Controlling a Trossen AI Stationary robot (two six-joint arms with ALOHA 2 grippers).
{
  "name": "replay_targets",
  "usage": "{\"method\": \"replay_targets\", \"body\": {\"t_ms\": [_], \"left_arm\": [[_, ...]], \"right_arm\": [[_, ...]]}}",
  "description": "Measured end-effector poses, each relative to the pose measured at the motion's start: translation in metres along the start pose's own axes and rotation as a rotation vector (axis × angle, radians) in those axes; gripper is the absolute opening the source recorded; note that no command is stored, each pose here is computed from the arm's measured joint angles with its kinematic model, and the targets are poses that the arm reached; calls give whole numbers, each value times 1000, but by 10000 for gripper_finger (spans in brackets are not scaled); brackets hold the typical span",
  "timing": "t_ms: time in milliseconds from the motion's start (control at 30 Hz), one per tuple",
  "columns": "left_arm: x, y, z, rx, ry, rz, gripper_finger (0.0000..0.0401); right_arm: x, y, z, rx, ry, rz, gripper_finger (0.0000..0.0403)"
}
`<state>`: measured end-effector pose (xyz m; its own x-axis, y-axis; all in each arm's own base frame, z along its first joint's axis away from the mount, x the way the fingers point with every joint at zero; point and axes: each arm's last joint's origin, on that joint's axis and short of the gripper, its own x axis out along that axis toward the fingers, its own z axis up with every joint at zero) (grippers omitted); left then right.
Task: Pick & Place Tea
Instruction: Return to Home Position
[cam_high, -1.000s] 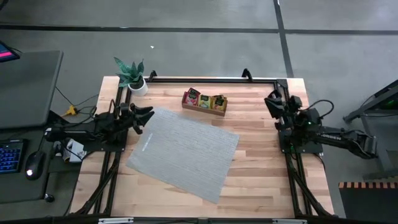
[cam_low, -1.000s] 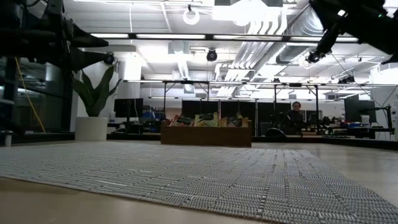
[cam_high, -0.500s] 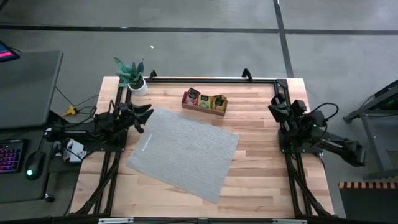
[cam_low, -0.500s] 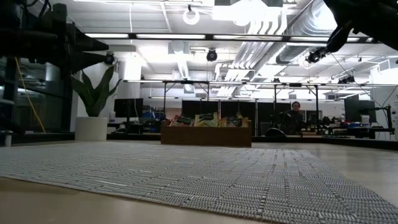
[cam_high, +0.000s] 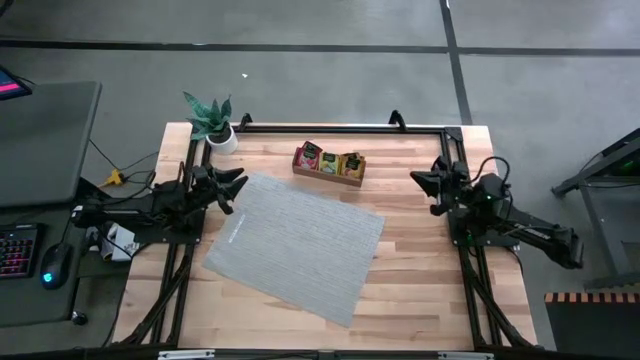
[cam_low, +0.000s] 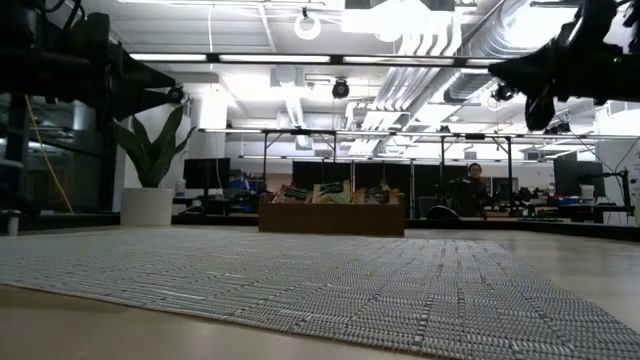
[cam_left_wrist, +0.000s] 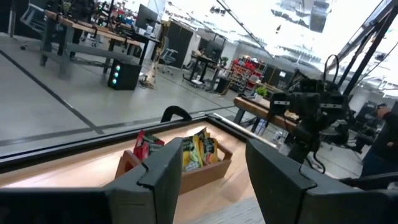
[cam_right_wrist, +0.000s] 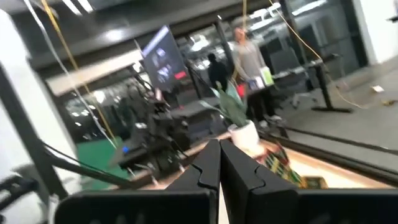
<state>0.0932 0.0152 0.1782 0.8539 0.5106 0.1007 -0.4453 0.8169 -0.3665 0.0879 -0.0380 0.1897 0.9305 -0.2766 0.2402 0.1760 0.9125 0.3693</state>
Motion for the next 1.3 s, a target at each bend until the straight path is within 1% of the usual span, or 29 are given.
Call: {"method": "replay_targets", "body": {"t_ms": [167, 367, 1300], "left_arm": [[0, 1, -2, 10, 15, 10, 174], [0, 1, -2, 9, 15, 5, 174], [0, 1, -2, 9, 16, 4, 174]], "right_arm": [[0, -4, -8, -35, 71, -63, 5], [-1, -7, -13, -27, 129, -93, 6], [-1, -7, -14, -24, 130, -93, 7]]}}
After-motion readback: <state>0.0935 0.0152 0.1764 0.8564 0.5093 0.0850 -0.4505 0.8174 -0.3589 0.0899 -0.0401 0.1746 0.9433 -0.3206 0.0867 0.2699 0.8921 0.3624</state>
